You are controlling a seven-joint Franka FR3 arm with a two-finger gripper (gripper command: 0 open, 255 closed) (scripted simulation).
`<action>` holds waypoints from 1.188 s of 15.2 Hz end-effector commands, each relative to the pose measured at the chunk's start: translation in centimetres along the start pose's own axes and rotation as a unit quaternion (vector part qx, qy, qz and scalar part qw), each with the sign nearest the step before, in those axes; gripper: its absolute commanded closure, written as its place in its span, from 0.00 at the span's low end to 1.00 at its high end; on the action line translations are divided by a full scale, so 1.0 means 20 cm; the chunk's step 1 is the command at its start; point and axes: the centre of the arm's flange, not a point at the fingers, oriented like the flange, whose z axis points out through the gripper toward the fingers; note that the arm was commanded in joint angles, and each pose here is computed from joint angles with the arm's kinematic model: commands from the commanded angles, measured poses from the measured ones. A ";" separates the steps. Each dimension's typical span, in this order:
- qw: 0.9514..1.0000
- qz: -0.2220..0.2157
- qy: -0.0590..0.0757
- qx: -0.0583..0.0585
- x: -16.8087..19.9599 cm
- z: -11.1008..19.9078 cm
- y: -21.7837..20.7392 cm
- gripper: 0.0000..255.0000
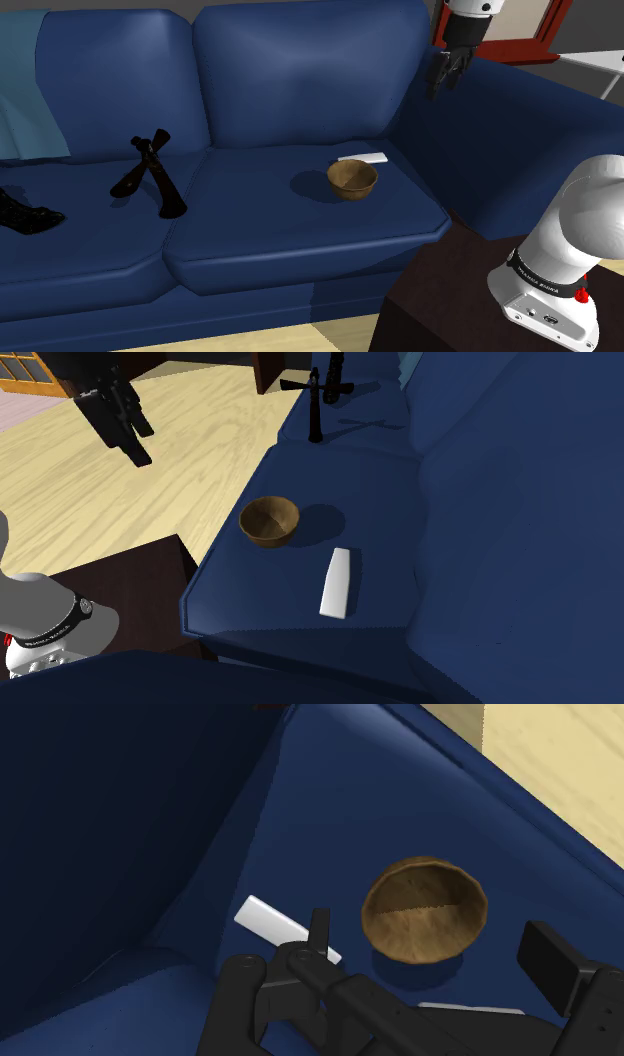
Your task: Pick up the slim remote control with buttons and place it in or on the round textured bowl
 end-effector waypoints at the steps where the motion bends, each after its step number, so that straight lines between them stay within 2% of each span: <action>1: 1.000 0.000 0.000 0.000 0.00 0.00 0.00 0.00; 5: 0.999 -0.052 -0.005 0.004 0.12 0.20 0.14 0.00; 9: 0.994 -0.105 -0.010 0.008 0.26 0.40 0.26 0.00; 13: 0.987 -0.157 -0.015 0.012 0.40 0.60 0.36 0.00; 18: 0.975 -0.221 -0.022 0.017 0.59 0.86 0.47 0.00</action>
